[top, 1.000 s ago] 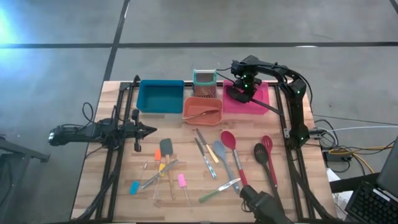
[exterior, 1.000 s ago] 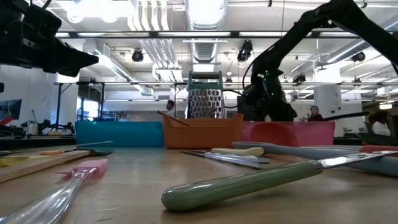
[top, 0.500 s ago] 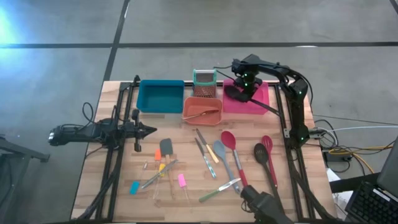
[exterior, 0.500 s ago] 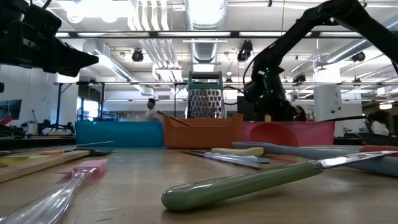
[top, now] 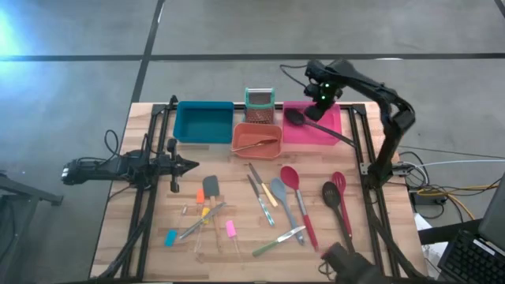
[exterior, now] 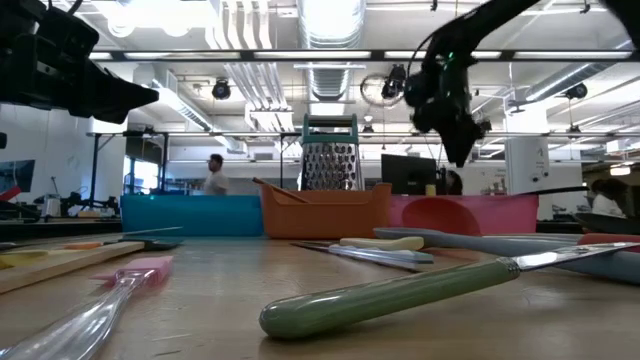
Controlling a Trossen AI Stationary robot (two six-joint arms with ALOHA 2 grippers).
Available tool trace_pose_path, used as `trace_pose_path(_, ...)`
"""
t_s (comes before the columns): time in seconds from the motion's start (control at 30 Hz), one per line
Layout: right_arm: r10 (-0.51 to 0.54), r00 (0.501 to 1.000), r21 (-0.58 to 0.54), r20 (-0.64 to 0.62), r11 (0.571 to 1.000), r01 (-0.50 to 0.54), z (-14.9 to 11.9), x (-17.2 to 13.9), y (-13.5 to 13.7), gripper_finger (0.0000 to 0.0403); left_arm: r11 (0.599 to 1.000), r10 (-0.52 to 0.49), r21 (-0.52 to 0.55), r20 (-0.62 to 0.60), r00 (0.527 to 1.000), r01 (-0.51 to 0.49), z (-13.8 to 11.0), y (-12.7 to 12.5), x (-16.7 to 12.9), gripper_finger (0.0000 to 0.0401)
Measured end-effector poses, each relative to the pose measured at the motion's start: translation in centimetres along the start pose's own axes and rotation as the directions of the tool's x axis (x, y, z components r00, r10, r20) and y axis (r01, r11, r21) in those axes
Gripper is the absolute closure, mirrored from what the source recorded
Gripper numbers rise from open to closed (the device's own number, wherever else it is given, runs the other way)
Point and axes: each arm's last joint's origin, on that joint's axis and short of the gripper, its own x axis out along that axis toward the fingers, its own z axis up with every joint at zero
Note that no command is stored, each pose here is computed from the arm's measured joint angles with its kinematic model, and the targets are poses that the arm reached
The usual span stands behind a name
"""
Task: Pick & Place Kitchen Items
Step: Put the pink spatula into the blue bin
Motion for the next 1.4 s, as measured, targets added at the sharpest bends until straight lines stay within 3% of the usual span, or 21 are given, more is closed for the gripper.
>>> trace_pose_path(0.37, -0.011, 0.956, 0.012, 0.294, 1.000, 0.008, -6.3, -8.4, 3.6, 0.0255, 1.000, 0.001, 0.000, 0.000, 1.000, -0.001, 0.0, 0.0, 0.0, 0.0387)
trace_pose_path(0.77, 0.100, 0.854, 0.009, 0.511, 0.993, -0.121, -12.8, -13.2, 8.8, 0.0281, 1.000, 0.000, 0.000, 0.000, 1.000, 0.000, 0.0, 0.0, 0.0, 0.0387)
trace_pose_path(0.9, 0.178, 0.790, -0.048, 0.587, 0.982, -0.185, -14.2, -14.4, 10.7, 0.0292, 1.000, 0.000, 0.000, 0.000, 1.000, 0.000, 0.0, 0.0, 0.0, 0.0387)
trace_pose_path(1.07, 0.292, 0.705, -0.202, 0.646, 0.956, -0.211, -15.4, -15.0, 13.4, 0.0308, 1.000, 0.000, 0.000, 0.000, 1.000, 0.000, 0.0, 0.0, 0.0, 0.0387)
trace_pose_path(1.23, 0.326, 0.678, -0.300, 0.659, 0.940, -0.161, -16.6, -14.4, 15.9, 0.0329, 1.000, 0.001, 0.000, 0.000, 1.000, -0.001, 0.0, 0.0, 0.0, 0.0387)
trace_pose_path(1.4, 0.273, 0.679, -0.339, 0.682, 0.940, -0.038, -18.4, -13.1, 17.1, 0.0354, 1.000, 0.000, 0.000, 0.000, 1.000, 0.000, 0.0, 0.0, 0.0, 0.0387)
